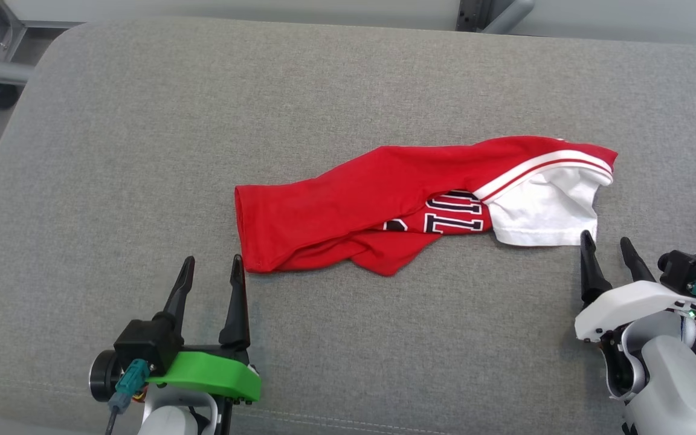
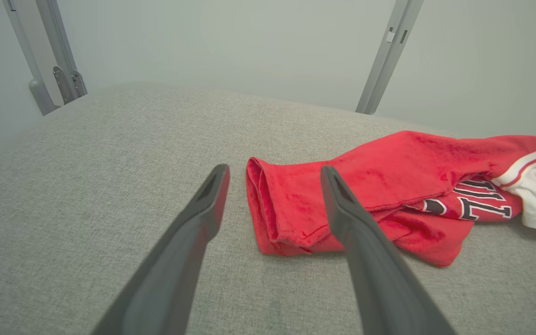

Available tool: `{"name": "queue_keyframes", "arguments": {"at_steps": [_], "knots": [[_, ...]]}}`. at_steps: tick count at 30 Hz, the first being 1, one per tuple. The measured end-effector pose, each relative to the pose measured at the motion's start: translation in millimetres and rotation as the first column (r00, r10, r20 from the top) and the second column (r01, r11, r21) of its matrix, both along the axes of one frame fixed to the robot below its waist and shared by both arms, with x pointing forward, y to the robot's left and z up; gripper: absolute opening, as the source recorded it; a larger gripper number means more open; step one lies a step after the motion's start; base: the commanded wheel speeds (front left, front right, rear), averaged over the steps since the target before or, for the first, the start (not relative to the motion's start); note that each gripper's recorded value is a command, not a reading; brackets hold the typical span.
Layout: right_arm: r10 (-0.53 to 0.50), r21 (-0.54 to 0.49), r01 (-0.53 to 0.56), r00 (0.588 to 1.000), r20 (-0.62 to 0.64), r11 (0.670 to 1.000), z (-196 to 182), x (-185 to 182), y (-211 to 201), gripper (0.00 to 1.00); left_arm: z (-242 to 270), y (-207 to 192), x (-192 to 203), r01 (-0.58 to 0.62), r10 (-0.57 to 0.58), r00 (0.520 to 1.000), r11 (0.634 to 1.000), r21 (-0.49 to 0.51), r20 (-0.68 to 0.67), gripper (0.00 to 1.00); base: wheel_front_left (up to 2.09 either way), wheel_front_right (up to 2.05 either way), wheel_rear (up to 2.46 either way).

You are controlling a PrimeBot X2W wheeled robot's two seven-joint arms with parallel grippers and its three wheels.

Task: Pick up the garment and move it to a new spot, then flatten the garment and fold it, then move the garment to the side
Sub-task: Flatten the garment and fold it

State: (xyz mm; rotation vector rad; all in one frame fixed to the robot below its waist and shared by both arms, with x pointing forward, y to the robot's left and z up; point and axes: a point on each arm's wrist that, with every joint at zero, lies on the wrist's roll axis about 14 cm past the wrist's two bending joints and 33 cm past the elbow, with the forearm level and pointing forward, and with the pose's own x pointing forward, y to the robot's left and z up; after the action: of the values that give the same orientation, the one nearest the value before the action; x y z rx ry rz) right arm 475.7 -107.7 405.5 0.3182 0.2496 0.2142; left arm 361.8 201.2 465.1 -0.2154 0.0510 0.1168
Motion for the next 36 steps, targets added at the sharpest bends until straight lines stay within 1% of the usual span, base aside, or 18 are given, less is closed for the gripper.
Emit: {"name": "queue_keyframes", "arguments": {"at_steps": [1, 2, 3, 5, 6, 7, 10, 12, 13, 17, 20, 24, 27, 28, 32, 36], "knots": [[0.003, -0.008, -0.003, 1.000, -0.014, 1.000, -4, 2, 1, 1.00, 0, 1, -1, -0.004, 0.004, 1.000, 1.000, 0.002, -0.002, 1.00, 0.00, 0.00, 0.00], [0.007, -0.015, -0.008, 0.999, -0.037, 1.000, -9, 2, 3, 0.89, -1, 3, -2, -0.008, 0.008, 1.000, 1.000, 0.003, -0.004, 1.00, 0.00, 0.00, 0.00], [0.013, -0.018, -0.014, 0.998, -0.058, 1.000, -13, 2, 6, 0.70, -1, 4, -3, -0.013, 0.013, 1.000, 1.000, 0.004, -0.005, 1.00, 0.00, 0.00, 0.00], [0.025, -0.021, -0.027, 0.996, -0.082, 0.999, -18, 2, 13, 0.46, -1, 7, -4, -0.022, 0.022, 1.000, 1.000, 0.006, -0.005, 1.00, 0.00, 0.00, 0.00], [0.029, -0.022, -0.031, 0.996, -0.086, 0.999, -18, 4, 15, 0.40, 0, 8, -5, -0.024, 0.024, 1.000, 1.000, 0.007, -0.004, 1.00, 0.00, 0.00, 0.00], [0.032, -0.023, -0.034, 0.996, -0.088, 0.999, -18, 5, 16, 0.40, 0, 9, -5, -0.027, 0.027, 1.000, 1.000, 0.007, -0.003, 1.00, 0.00, 0.00, 0.00], [0.033, -0.020, -0.035, 0.994, -0.102, 0.999, -19, 4, 18, 0.16, 0, 9, -6, -0.030, 0.030, 1.000, 1.000, 0.007, -0.002, 1.00, 0.00, 0.00, 0.00], [0.029, -0.021, -0.031, 0.994, -0.105, 0.999, -19, 5, 17, 0.04, -1, 8, -7, -0.023, 0.023, 1.000, 1.000, 0.010, -0.006, 1.00, 0.00, 0.00, 0.00], [0.025, -0.020, -0.028, 0.994, -0.103, 0.999, -18, 5, 16, 0.00, -1, 6, -6, -0.017, 0.017, 1.000, 1.000, 0.009, -0.006, 1.00, 0.00, 0.00, 0.00], [0.010, -0.014, -0.011, 0.996, -0.089, 1.000, -12, 5, 10, 0.00, -1, 0, -2, 0.007, -0.007, 1.000, 1.000, 0.007, -0.003, 1.00, 0.00, 0.00, 0.00], [-0.027, 0.027, 0.029, 0.997, -0.071, 0.999, -5, 4, 2, 0.00, -2, -6, 0, 0.025, -0.025, 1.000, 1.000, 0.008, -0.004, 1.00, 0.00, 0.00, 0.00], [-0.070, 0.084, 0.076, 0.995, -0.071, 0.994, -5, -17, -9, 0.00, -5, -14, 0, 0.048, -0.048, 0.999, 0.999, 0.001, -0.009, 1.00, 0.00, 0.00, 0.00], [-0.095, 0.100, 0.102, 0.993, -0.071, 0.990, -5, -36, -23, 0.00, -4, -20, 2, 0.067, -0.067, 0.998, 0.998, -0.001, -0.005, 1.00, 0.00, 0.00, 0.00], [-0.095, 0.100, 0.102, 0.993, -0.071, 0.990, -5, -36, -23, 0.00, -4, -20, 2, 0.067, -0.067, 0.998, 0.998, -0.001, -0.005, 1.00, 0.00, 0.00, 0.00], [-0.135, 0.097, 0.143, 0.987, -0.086, 0.985, -5, -61, -49, 0.00, -1, -28, 7, 0.096, -0.096, 0.995, 0.995, 0.003, 0.007, 1.00, 0.00, 0.00, 0.00], [-0.203, 0.089, 0.211, 0.974, -0.099, 0.973, -2, -78, -78, 0.00, -7, -38, 10, 0.136, -0.136, 0.991, 0.991, 0.001, -0.009, 1.00, 0.00, 0.00, 0.00]]}}
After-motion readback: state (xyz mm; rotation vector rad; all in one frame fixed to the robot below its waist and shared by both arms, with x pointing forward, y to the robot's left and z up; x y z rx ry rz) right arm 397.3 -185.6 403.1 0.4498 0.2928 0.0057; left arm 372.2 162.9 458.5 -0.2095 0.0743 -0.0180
